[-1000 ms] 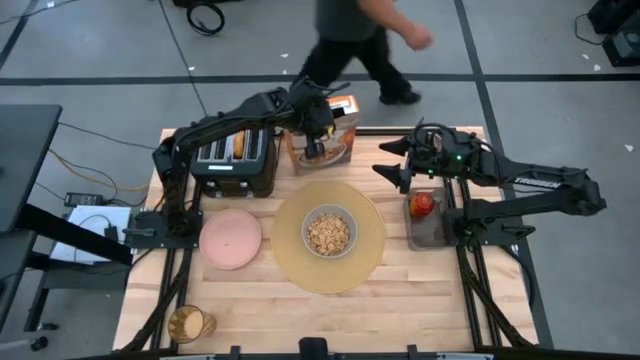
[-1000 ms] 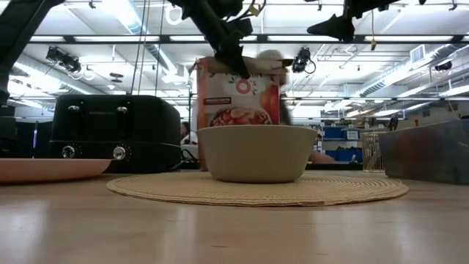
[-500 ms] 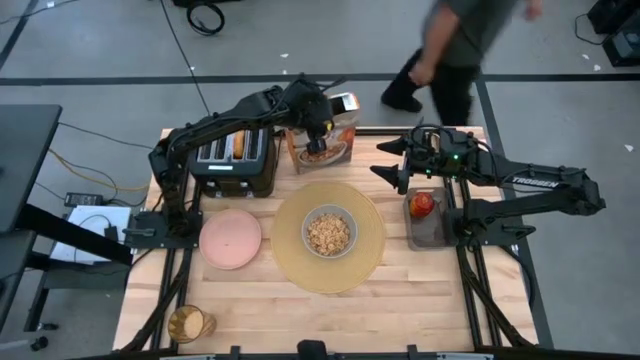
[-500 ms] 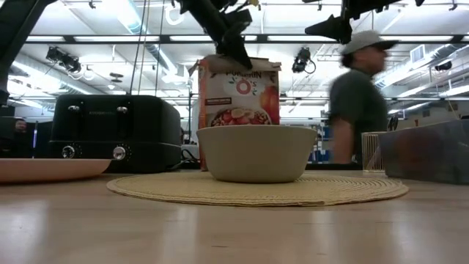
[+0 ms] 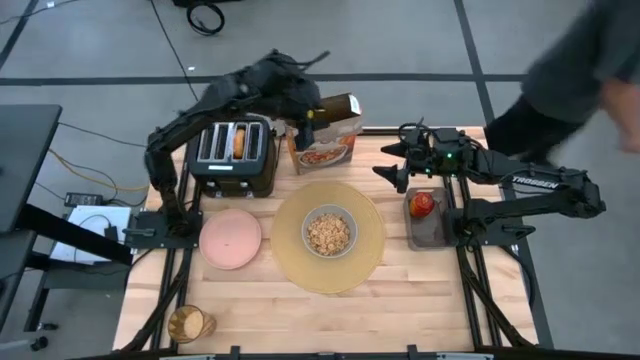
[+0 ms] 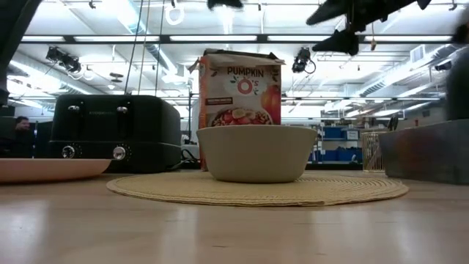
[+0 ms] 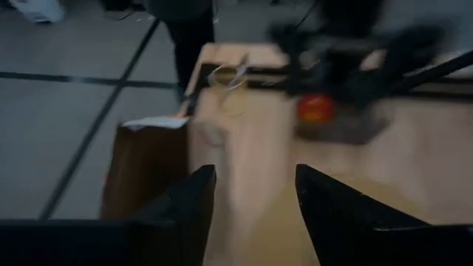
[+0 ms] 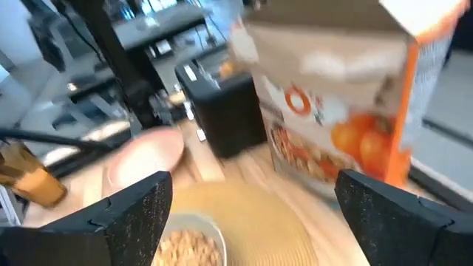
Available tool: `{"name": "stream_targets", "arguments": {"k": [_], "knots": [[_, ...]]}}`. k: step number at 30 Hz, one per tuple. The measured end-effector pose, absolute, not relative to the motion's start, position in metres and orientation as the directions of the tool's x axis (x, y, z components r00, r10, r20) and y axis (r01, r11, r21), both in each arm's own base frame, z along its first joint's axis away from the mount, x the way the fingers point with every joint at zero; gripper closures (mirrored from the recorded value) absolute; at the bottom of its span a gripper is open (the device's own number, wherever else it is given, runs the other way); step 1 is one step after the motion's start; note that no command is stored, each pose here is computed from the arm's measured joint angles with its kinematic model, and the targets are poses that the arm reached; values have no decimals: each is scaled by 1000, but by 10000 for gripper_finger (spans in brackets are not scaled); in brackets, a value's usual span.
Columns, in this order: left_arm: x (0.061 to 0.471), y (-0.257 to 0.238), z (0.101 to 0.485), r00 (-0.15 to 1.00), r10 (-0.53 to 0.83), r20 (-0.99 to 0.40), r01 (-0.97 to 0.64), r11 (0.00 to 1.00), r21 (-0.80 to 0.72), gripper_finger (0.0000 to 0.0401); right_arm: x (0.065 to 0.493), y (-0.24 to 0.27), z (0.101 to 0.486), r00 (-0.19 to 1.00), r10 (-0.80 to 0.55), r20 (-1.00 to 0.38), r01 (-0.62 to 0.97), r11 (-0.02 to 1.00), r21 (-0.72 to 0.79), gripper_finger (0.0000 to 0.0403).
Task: Arrange a breakfast setting
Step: Move the pink plate to the bottom left of the brown table mat
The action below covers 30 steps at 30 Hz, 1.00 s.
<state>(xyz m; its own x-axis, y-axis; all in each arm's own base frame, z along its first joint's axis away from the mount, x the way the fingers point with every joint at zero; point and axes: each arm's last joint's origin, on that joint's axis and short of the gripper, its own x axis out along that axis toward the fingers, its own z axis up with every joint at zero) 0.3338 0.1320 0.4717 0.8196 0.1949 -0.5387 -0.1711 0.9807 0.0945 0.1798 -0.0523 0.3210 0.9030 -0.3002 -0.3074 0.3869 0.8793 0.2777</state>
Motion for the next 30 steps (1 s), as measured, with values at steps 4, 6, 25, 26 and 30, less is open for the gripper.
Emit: {"name": "stream_targets", "arguments": {"k": [4,6,25,26,30], "knots": [[295,100,503,842,131,-524,-151,988,5,214,180,-43,327,865,-287,-411,401,889,223,35],[277,84,510,834,100,-543,-148,988,-47,217,180,-38,332,844,-274,-462,404,891,209,37],[198,-90,374,398,-91,-913,-290,932,-219,220,224,39,344,744,-175,-645,485,805,341,46],[195,-97,361,384,-95,-918,-293,931,-219,220,230,47,340,734,-148,-663,482,801,355,48],[192,-119,306,365,-79,-928,-288,938,-193,221,254,77,317,670,-90,-737,542,737,403,56]]}}
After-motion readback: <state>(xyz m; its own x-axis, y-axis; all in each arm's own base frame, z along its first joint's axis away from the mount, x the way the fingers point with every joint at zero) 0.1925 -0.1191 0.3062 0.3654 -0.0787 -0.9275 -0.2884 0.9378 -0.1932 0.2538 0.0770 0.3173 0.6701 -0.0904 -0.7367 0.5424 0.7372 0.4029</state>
